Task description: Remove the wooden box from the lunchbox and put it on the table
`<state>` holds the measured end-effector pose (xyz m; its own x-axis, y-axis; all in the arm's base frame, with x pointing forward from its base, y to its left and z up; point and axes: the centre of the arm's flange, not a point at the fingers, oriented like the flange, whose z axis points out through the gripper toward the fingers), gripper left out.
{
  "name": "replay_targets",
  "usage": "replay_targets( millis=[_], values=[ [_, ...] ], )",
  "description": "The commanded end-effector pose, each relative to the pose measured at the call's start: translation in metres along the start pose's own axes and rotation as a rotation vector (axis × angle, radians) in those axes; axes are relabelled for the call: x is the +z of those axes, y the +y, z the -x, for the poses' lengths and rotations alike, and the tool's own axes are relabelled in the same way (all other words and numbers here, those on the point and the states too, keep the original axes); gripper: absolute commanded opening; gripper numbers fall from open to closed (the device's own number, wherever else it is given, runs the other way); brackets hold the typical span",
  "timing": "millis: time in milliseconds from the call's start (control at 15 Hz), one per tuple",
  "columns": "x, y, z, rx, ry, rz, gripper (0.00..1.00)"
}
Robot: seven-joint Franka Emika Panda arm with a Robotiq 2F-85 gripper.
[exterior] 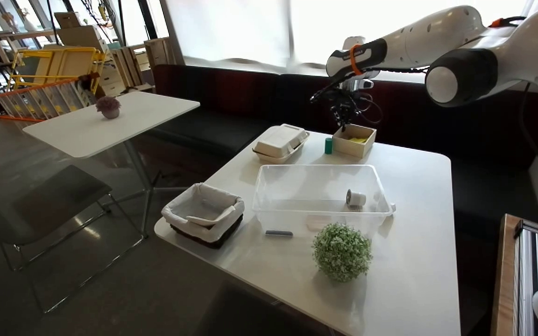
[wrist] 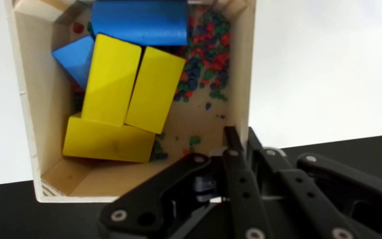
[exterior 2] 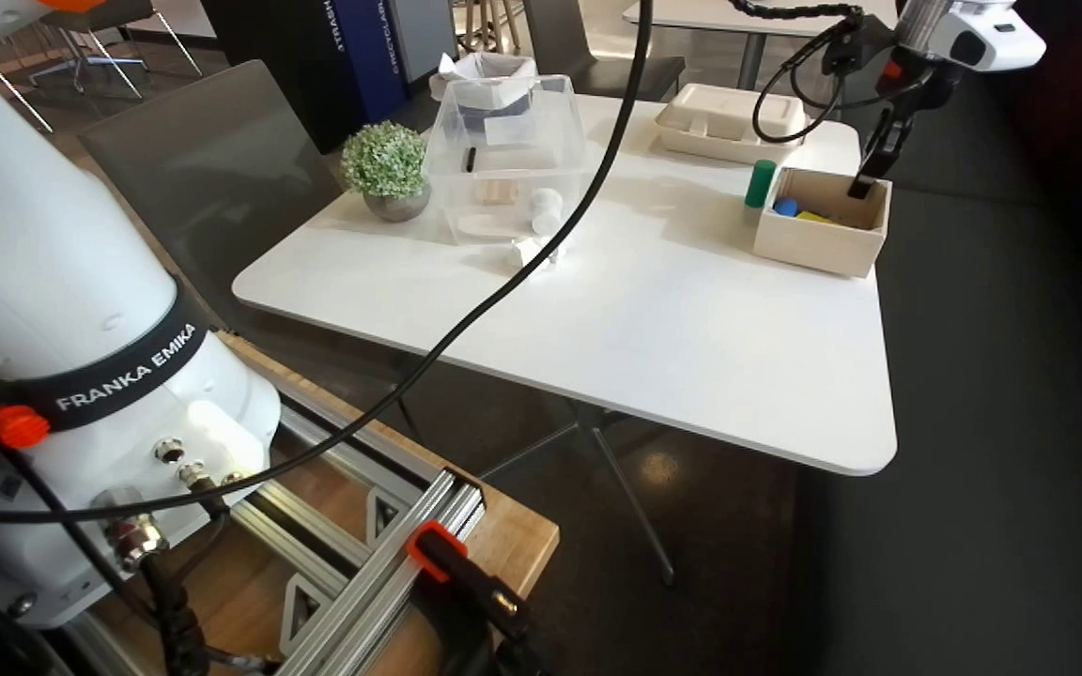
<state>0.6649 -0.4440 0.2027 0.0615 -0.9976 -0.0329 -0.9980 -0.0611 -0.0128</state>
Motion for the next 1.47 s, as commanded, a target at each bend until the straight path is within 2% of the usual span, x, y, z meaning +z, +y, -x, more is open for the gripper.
replay_targets(
  millis=[0, 533, 600, 667, 800, 867, 1067, 1200, 1400],
  values=[
    [0.001, -0.016, -0.011, -0.041, -0.015, 0.018, 0.02],
    [0.005, -0.017, -0.008, -0.09, -0.047, 0.04, 0.02],
    [0.005, -0.017, -0.007, -0.094, -0.049, 0.04, 0.1],
    [0.005, -0.017, -0.007, -0.101, -0.052, 0.043, 0.32],
    [-0.002, -0.018, -0.004, -0.113, -0.059, 0.035, 0.36],
    [-0.008, -0.018, 0.0, -0.124, -0.063, 0.031, 0.4],
    [-0.046, -0.016, 0.02, -0.172, -0.088, 0.025, 0.64],
    [-0.078, -0.005, 0.039, -0.276, -0.144, 0.087, 0.78],
    [-0.128, 0.011, 0.06, -0.424, -0.18, 0.142, 0.99]
  ],
)
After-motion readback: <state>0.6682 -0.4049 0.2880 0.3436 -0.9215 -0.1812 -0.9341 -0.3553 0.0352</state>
